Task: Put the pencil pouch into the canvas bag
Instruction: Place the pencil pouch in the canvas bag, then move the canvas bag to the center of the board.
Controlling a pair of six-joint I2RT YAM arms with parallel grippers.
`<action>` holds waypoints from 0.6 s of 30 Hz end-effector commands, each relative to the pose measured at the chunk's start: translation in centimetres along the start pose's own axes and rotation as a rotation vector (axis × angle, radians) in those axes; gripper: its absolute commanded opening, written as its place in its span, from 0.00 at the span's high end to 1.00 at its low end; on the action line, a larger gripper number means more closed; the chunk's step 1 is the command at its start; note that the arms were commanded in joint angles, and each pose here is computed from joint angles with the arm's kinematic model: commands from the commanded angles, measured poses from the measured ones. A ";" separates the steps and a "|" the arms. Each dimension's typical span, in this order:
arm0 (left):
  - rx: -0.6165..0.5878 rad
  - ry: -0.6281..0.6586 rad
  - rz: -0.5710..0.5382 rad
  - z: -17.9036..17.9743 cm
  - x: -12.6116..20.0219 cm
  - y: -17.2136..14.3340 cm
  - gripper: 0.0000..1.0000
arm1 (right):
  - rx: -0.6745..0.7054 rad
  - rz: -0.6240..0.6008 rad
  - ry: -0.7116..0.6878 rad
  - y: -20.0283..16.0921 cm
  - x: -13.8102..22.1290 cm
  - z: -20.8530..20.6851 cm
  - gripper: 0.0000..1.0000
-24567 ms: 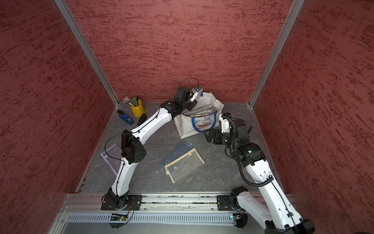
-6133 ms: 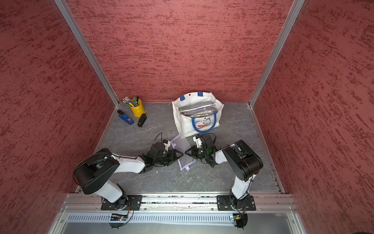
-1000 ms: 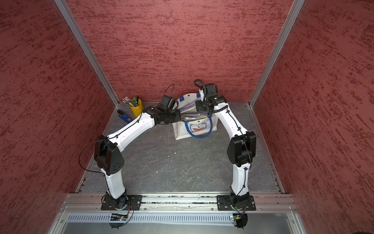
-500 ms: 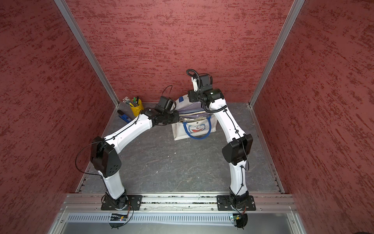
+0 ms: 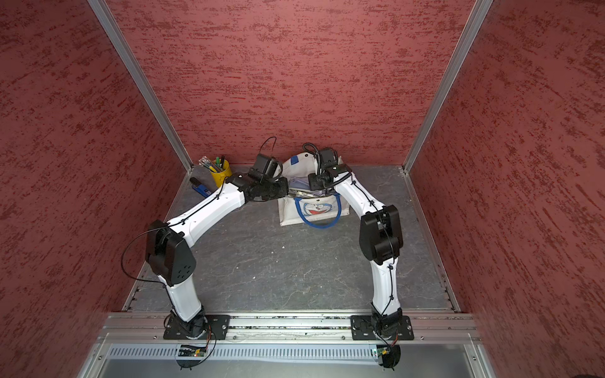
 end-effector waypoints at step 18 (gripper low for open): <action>-0.062 -0.133 -0.185 1.3 -0.9 6.1 1.00 | 0.017 -0.314 0.096 6.4 22.7 4.0 0.03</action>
Point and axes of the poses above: each gripper's point midway between its finger pads, its own x axis back along the fingers, its own z axis along the line the jaws close on, y = z × x, the point moved 7 cm from there along x, back along the fingers, and after that the axes turned 12 degrees about -x, right-handed, at the moved point
